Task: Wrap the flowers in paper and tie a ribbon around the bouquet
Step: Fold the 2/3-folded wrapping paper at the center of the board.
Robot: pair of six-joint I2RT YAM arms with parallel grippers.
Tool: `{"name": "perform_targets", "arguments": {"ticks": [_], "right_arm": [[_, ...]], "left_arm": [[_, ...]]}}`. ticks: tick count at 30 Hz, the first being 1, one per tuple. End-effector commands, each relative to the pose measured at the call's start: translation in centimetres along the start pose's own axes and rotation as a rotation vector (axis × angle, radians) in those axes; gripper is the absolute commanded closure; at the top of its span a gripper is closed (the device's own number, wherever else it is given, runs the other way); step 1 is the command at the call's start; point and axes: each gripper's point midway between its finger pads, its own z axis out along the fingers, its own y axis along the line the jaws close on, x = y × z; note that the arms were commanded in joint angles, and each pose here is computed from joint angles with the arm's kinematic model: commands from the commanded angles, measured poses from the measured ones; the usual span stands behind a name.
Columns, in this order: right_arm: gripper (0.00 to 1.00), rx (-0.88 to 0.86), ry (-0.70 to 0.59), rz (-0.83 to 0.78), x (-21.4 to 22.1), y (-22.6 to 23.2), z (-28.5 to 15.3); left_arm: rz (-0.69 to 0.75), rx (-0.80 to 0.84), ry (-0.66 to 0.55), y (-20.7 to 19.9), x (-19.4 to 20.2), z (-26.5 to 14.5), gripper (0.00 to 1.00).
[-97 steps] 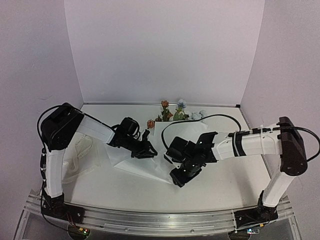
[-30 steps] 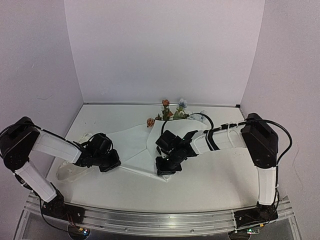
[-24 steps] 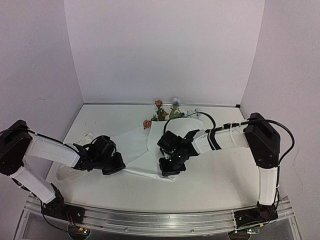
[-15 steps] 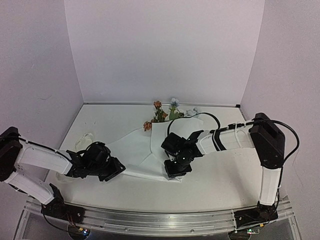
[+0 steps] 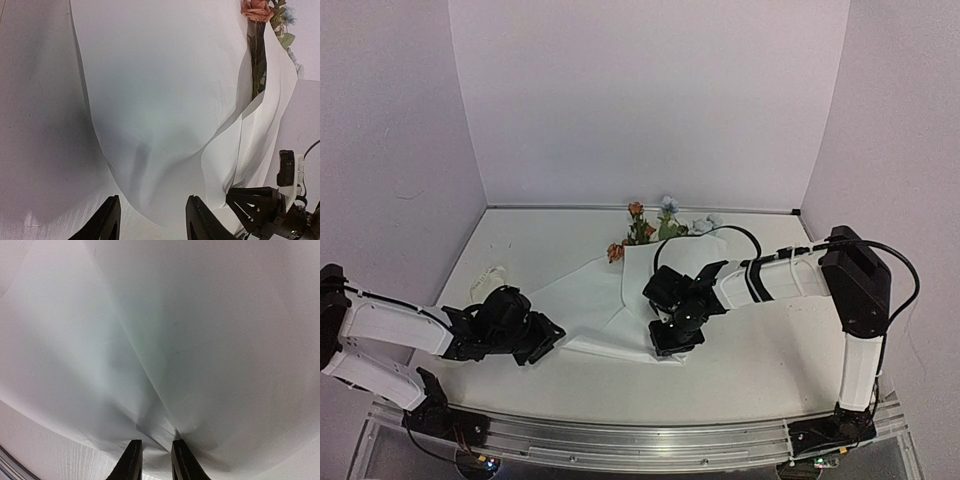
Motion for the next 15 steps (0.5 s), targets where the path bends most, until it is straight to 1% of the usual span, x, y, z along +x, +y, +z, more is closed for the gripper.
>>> {"name": "perform_targets", "arguments": {"ticks": [1, 3, 8, 11, 15], "right_arm": [[0.76, 0.057, 0.042, -0.011, 1.1, -1.1, -0.1], [0.76, 0.058, 0.044, -0.012, 1.1, -1.1, 0.0], [0.75, 0.063, 0.054, -0.01, 1.3, -1.3, 0.4], [0.75, 0.063, 0.055, -0.01, 1.4, -1.2, 0.5], [0.74, 0.06, 0.054, -0.012, 1.3, -1.2, 0.4]], "left_arm": [[-0.112, 0.024, -0.006, -0.1, -0.2, -1.5, 0.55], [-0.112, 0.068, -0.012, -1.2, -0.2, -2.3, 0.55], [-0.049, 0.105, 0.074, -3.9, 1.9, -1.9, 0.61], [-0.064, 0.097, 0.154, -3.8, 3.6, -0.5, 0.62], [-0.114, 0.085, 0.173, -3.4, 4.1, 0.3, 0.59]]}}
